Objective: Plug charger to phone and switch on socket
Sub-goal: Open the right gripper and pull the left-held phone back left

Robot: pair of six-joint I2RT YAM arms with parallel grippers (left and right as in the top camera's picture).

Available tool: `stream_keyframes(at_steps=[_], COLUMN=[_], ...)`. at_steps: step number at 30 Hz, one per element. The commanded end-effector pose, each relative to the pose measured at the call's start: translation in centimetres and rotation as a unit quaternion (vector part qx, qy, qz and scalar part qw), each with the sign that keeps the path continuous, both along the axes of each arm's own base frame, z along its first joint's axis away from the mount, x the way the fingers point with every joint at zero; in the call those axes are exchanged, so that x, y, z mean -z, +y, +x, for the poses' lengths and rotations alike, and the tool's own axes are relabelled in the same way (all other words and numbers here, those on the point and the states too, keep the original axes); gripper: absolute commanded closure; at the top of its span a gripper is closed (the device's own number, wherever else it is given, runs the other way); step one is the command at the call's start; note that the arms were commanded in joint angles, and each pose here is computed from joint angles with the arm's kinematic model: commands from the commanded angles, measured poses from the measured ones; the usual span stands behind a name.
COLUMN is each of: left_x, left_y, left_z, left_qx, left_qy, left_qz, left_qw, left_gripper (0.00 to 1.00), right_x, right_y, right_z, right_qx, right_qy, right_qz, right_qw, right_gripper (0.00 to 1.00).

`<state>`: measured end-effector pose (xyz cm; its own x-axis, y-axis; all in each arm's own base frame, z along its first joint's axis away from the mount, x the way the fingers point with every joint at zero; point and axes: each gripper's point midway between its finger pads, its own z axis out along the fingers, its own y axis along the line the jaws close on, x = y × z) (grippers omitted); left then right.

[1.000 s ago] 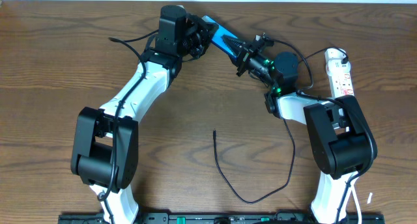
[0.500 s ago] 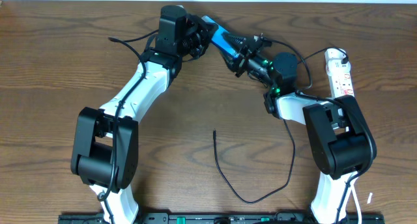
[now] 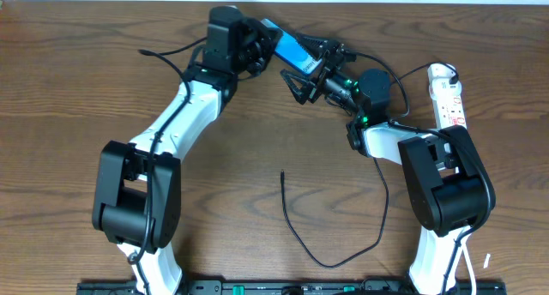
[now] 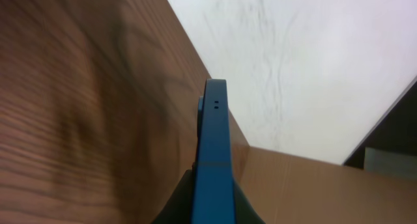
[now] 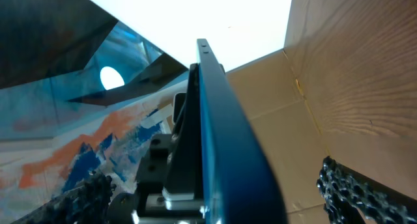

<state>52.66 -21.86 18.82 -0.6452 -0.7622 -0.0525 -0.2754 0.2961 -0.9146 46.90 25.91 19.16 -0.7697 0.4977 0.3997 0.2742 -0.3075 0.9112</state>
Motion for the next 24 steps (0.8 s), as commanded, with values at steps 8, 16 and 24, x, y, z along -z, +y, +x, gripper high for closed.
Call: stream_keyframes(at_steps=[8,16,24], left_x=[-3.1,-3.9,-5.2], left_y=[6.3,8.1,9.2], left_z=[2.0,0.9,-1.2], left_qx=[-0.041,0.03,0.112], left_qy=[-0.029,-0.021,-0.016], left_qz=[-0.015,-0.065,-0.116], left_qw=[0.999,0.997,0.987], left_gripper=[0.93,0.92,0.93], right_x=[-0.3,-0.3,-0.2], right_y=[-2.4,-3.0,-2.8], right_z=[1.4,1.7,1.5], right_qx=[0.033,0.053,0.047], right_qy=[-0.052,-0.168,-0.186], right_qz=[-0.037,-0.126,-0.142], right_qw=[0.997,0.976,0.971], right_gripper=[0.01,0.01,0.01])
